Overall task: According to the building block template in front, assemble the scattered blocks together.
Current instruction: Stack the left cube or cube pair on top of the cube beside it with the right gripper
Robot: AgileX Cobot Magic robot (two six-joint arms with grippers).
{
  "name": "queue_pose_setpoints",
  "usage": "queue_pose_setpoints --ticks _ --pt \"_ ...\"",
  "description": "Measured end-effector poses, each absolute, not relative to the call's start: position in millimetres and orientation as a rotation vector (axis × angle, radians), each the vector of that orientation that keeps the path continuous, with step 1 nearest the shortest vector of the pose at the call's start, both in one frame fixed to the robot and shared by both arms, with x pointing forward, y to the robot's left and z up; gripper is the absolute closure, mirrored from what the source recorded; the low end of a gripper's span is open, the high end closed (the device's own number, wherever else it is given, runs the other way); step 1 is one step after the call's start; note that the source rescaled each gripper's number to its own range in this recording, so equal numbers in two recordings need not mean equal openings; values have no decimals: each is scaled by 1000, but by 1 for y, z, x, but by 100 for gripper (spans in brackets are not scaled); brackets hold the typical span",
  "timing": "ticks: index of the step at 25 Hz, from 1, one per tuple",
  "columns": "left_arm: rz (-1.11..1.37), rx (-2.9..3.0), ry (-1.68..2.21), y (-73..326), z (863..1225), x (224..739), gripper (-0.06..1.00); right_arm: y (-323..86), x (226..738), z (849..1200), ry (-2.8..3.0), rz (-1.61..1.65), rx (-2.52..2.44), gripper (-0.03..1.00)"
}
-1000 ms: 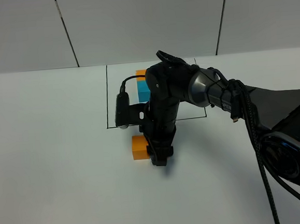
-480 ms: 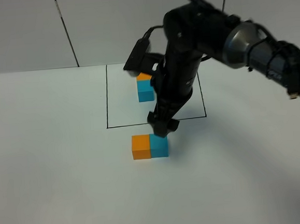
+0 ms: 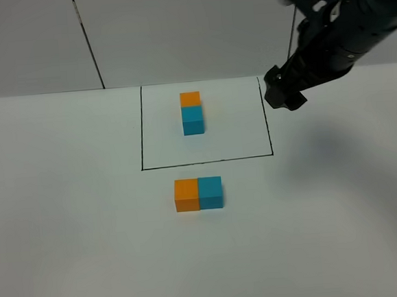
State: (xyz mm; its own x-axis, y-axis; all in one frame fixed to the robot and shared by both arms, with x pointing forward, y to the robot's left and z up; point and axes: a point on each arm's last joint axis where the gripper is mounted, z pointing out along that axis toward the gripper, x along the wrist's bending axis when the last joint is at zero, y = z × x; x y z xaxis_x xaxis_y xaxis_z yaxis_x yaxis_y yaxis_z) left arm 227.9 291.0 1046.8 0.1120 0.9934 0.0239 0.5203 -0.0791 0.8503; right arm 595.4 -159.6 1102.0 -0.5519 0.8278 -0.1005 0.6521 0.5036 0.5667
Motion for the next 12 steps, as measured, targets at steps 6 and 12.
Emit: queue_pose_setpoints --ticks 6,12 --pt "858 1692 1492 291 1047 228 23 -182 546 1085 2220 804 1375 16" --pt "857 1691 1493 291 1047 228 23 -193 519 1060 2197 797 1485 27"
